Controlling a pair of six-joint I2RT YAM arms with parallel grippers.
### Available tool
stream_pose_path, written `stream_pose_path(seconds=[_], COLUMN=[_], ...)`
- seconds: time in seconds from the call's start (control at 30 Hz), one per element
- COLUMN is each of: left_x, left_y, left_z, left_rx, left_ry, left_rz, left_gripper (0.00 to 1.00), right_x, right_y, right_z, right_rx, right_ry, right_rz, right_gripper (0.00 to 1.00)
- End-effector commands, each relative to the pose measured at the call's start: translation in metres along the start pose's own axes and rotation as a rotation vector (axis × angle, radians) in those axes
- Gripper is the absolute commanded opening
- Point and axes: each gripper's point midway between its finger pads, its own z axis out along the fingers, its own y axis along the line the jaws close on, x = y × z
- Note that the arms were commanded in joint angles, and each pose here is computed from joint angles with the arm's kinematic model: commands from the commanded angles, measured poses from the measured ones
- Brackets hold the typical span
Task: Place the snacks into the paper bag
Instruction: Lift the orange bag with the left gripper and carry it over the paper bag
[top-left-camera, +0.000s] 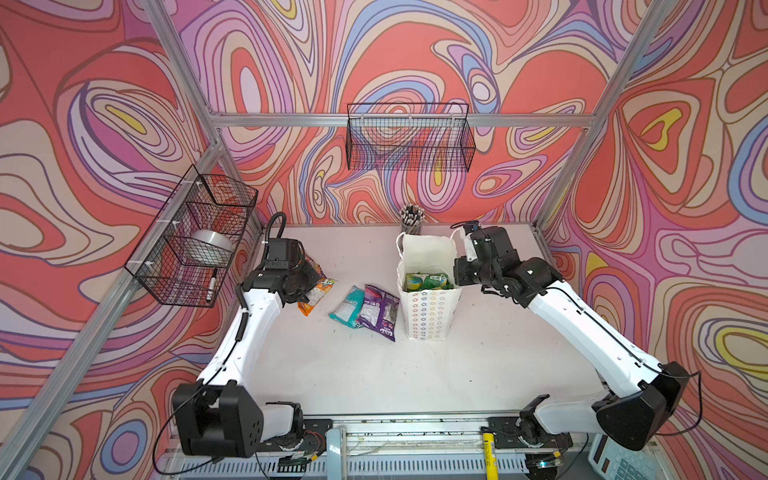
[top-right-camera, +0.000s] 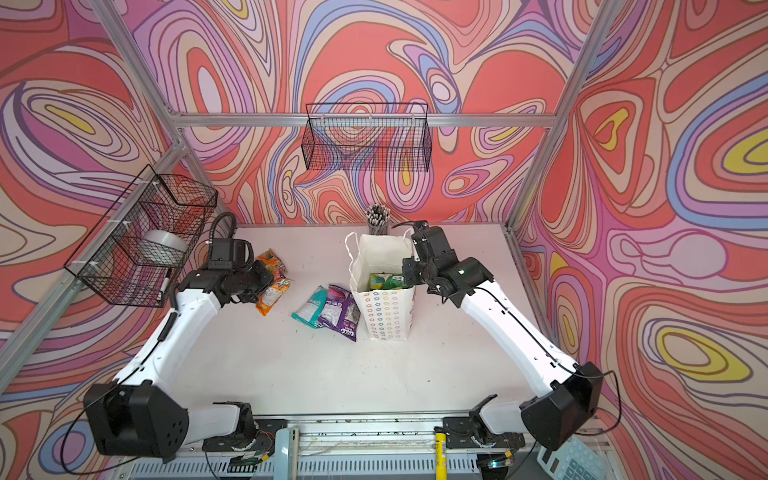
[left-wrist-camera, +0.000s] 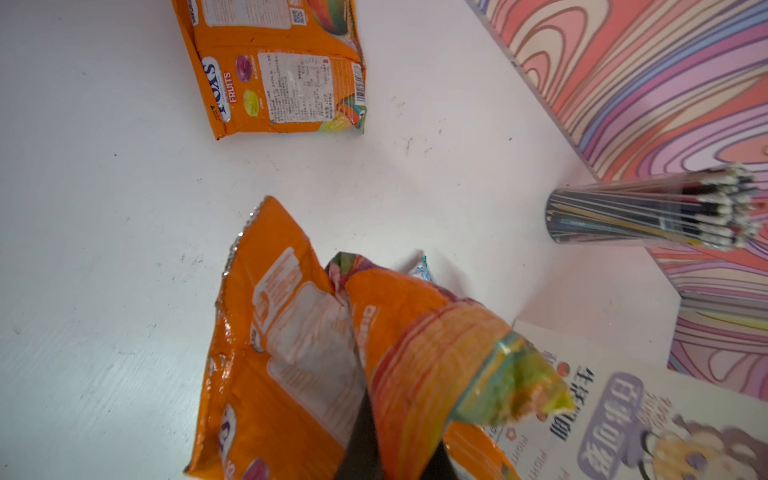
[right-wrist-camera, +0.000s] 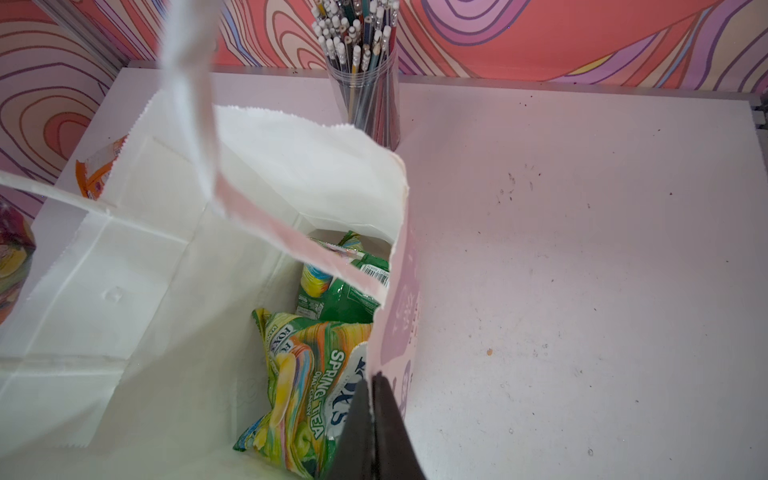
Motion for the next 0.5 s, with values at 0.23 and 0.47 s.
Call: stream_pose_path(seconds=[0.23,0.47], left_x=[0.007,0.007], left_y=[-0.058,-0.116], left_z=[-0.128,-0.196], left_rx=[0.353,0.61], left_ry=[-0.083,-0.106], left_rz=[0.134,0.186], left_gripper=[0.03,0.03], right_x=[-0.009,-0.007], right_y=[0.007,0.006], right_z=[-0.02,-0.019], right_rx=[-0.054,-0.048], right_ry=[-0.056,-0.051], right_rz=[0.018,0.025], right_gripper=[0.0,0.0])
